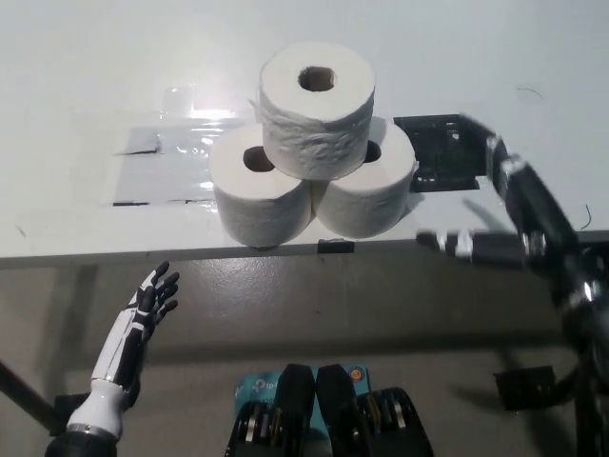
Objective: A few rolls of toilet paper are kept infront of the robot and the robot uses its right hand to lift one of the rolls and and places it on top of the other rolls to stack it.
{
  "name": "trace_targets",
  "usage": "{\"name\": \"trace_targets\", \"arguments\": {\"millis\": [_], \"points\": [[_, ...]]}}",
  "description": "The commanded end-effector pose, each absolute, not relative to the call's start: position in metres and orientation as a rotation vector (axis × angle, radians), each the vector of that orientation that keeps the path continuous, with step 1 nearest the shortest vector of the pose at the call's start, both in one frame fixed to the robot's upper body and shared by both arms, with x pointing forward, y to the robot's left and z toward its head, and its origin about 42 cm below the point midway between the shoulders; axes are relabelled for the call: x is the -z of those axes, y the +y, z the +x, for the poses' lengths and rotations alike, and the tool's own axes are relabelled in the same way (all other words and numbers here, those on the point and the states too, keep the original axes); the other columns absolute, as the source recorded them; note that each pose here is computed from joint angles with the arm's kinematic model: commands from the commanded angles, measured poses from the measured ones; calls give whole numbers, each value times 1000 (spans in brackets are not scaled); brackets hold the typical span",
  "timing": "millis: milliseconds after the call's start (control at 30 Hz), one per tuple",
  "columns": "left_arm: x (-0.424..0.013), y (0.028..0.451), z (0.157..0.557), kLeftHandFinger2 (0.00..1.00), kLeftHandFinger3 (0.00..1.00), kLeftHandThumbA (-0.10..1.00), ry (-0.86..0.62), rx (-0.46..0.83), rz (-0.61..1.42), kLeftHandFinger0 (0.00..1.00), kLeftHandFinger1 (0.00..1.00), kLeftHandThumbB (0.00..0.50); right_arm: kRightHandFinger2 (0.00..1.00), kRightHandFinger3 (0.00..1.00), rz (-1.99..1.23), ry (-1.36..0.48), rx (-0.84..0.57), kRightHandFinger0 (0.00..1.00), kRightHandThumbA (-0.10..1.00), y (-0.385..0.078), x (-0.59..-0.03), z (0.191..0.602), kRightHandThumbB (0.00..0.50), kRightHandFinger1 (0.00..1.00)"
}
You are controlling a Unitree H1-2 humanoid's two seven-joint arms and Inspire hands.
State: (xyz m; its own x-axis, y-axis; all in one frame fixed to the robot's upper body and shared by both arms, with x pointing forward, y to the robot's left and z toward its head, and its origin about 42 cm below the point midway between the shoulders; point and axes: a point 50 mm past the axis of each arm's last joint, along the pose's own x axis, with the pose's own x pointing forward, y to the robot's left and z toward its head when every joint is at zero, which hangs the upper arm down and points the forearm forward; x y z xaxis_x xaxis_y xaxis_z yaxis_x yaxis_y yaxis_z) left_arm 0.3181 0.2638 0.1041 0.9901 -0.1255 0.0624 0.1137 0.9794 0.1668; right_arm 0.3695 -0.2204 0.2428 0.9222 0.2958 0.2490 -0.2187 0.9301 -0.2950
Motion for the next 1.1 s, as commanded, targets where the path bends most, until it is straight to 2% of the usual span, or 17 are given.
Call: {"name": "trace_targets", "arguments": {"millis": [0, 67, 133, 167, 200, 367, 433, 500, 600, 733, 833, 1000, 1067], "points": [[-137, 260, 338, 1000, 1000, 1000, -238, 136, 147, 1000, 1000, 72, 1000, 1000, -119, -1105, 117, 1000, 1000, -233, -320, 205, 167, 1000], [-132, 261, 334, 1000, 1000, 1000, -232, 138, 147, 1000, 1000, 56, 1000, 1000, -100, -1016, 86, 1000, 1000, -230, -300, 208, 194, 1000], [-128, 261, 329, 1000, 1000, 1000, -224, 141, 154, 1000, 1000, 59, 1000, 1000, -105, -971, 86, 1000, 1000, -227, -285, 212, 175, 1000], [-125, 261, 326, 1000, 1000, 1000, -218, 140, 153, 1000, 1000, 57, 1000, 1000, -98, -908, 46, 1000, 1000, -226, -274, 220, 216, 1000], [-124, 261, 324, 1000, 1000, 1000, -213, 140, 153, 1000, 1000, 56, 1000, 1000, -99, -869, 28, 1000, 1000, -225, -268, 224, 230, 1000], [-118, 261, 312, 1000, 1000, 1000, -192, 139, 155, 1000, 1000, 61, 1000, 1000, -181, -721, 10, 1000, 1000, -225, -225, 252, 251, 1000], [-116, 263, 307, 1000, 1000, 1000, -179, 139, 155, 1000, 1000, 65, 1000, 1000, -137, -624, -5, 1000, 1000, -220, -199, 265, 242, 1000], [-113, 263, 302, 1000, 1000, 1000, -169, 139, 155, 1000, 1000, 67, 1000, 1000, -135, -559, 5, 1000, 1000, -217, -175, 275, 192, 1000], [-110, 265, 295, 1000, 1000, 1000, -160, 142, 156, 1000, 1000, 49, 1000, 1000, -140, -500, 13, 1000, 1000, -214, -146, 287, 161, 1000], [-108, 267, 290, 1000, 1000, 1000, -149, 142, 162, 1000, 1000, 51, 1000, 1000, -137, -435, 18, 1000, 1000, -209, -122, 292, 157, 1000], [-107, 269, 288, 1000, 1000, 1000, -145, 145, 168, 1000, 1000, 49, 1000, 1000, -142, -380, 19, 1000, 1000, -207, -106, 291, 124, 1000], [-111, 271, 288, 1000, 1000, 1000, -145, 146, 169, 1000, 1000, 61, 1000, 1000, -145, -346, 14, 1000, 1000, -202, -95, 288, 150, 1000], [-110, 270, 287, 1000, 1000, 1000, -150, 136, 166, 1000, 1000, 51, 1000, 1000, -145, -349, 8, 1000, 1000, -202, -95, 286, 133, 1000]]}}
